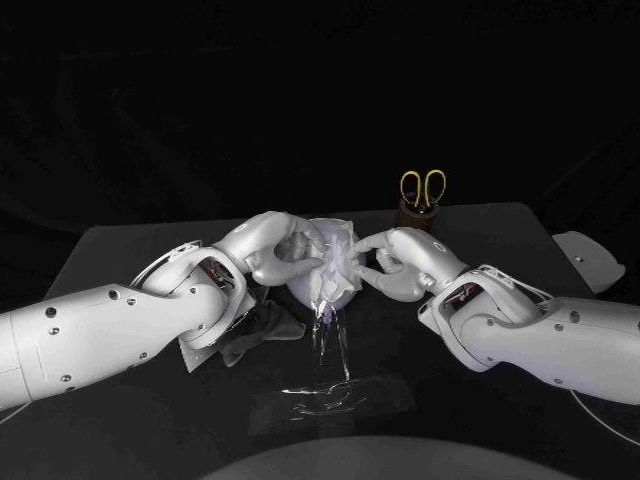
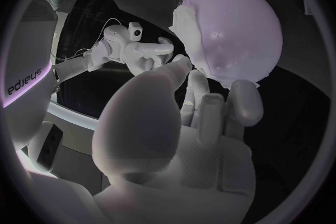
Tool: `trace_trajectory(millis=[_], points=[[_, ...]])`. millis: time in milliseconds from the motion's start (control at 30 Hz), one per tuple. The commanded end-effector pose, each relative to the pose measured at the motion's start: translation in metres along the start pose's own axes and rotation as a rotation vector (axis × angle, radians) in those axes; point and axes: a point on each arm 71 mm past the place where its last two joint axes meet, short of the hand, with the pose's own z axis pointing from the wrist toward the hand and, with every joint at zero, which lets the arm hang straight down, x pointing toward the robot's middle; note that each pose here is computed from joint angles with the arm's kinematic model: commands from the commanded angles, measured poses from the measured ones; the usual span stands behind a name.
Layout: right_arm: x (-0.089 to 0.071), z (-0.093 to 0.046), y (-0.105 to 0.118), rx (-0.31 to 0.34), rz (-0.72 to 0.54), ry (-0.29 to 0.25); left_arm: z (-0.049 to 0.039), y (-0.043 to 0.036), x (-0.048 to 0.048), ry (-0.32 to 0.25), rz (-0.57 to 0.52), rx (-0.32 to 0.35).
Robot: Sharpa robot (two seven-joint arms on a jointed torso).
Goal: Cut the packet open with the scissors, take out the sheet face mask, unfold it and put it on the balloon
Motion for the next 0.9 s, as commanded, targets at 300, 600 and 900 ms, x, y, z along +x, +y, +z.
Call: trace_trajectory(millis=[300,600,900], points=[[0.0043,0.002,0.0007,-0.002,-0.029,0.038,0.0059,-0.0031,-0.0026,-0.014,0.026,-0.025],[0.005,0.0028,0.0006,0.001,-0.032,0.042,0.0069,-0.0027,-0.002,0.003,0.031,-0.036],[0.0057,0.0036,-0.0006,0.008,-0.035,0.046,0.008,-0.0053,0.0014,0.038,0.039,-0.027]])
